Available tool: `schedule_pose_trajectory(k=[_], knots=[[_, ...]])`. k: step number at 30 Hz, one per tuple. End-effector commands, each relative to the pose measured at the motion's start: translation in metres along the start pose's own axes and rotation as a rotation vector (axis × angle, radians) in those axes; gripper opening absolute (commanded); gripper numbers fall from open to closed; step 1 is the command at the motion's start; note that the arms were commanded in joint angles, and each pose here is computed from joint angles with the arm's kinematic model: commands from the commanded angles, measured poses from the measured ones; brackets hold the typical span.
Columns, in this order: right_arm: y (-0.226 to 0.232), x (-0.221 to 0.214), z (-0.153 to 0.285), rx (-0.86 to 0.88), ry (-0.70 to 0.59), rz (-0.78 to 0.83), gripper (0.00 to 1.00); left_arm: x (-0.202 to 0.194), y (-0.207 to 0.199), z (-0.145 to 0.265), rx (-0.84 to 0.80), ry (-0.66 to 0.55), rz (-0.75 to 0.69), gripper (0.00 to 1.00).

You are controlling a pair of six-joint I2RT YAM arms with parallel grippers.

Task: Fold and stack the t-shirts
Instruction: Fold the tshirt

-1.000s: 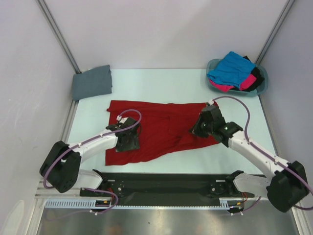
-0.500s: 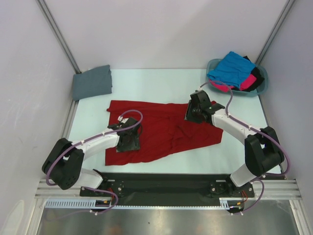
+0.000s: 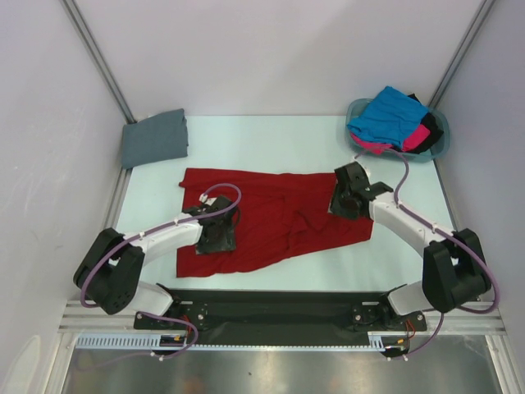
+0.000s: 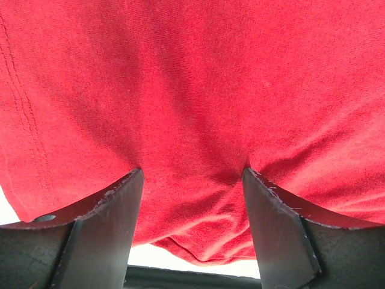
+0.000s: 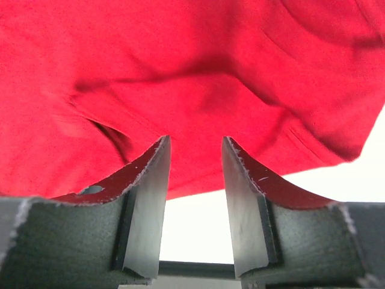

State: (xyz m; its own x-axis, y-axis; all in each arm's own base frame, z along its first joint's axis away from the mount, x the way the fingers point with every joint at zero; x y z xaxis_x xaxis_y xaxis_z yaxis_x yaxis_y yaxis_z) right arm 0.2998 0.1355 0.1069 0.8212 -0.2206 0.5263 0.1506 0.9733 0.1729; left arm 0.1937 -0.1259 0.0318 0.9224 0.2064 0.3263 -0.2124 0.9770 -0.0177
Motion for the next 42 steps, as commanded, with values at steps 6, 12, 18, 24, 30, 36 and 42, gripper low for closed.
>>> schedule_pose_trajectory(k=[6,12,18,24,30,36,42], knots=[[-0.005,-0.014,0.002,0.131,0.018,-0.226,0.44,0.011,-0.01,0.004,-0.03,-0.026,-0.01,0.73],[0.005,-0.024,-0.014,0.221,0.047,-0.266,0.43,0.01,-0.008,0.004,-0.026,-0.024,-0.008,0.73],[0.013,-0.024,-0.024,0.278,0.044,-0.27,0.44,0.01,-0.007,0.003,-0.018,-0.023,-0.009,0.73],[0.019,-0.026,-0.036,0.313,0.06,-0.274,0.45,0.008,-0.006,0.001,-0.006,-0.018,-0.014,0.73],[0.024,-0.027,-0.044,0.337,0.073,-0.268,0.4,0.007,-0.003,0.0,0.004,-0.014,-0.016,0.73],[0.024,-0.025,-0.042,0.344,0.065,-0.257,0.1,0.007,-0.004,0.0,0.007,-0.013,-0.018,0.73],[0.012,-0.011,-0.019,0.284,-0.016,-0.256,0.0,0.007,-0.005,-0.002,0.006,-0.005,-0.021,0.73]])
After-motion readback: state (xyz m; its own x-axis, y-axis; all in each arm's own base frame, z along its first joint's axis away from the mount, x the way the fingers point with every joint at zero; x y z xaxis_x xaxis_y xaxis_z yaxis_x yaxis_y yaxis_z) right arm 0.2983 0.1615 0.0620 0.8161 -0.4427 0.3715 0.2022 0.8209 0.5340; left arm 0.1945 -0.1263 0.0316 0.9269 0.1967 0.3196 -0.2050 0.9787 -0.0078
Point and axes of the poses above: each gripper's point midway between its finger pads, its own z axis back along the fingers, its own y axis along the line the jaws close on, x = y × z, the point moved 2 cm from there along z, back along the fingers, and after that the axes turned 4 degrees about z, right-handed, at the moved point
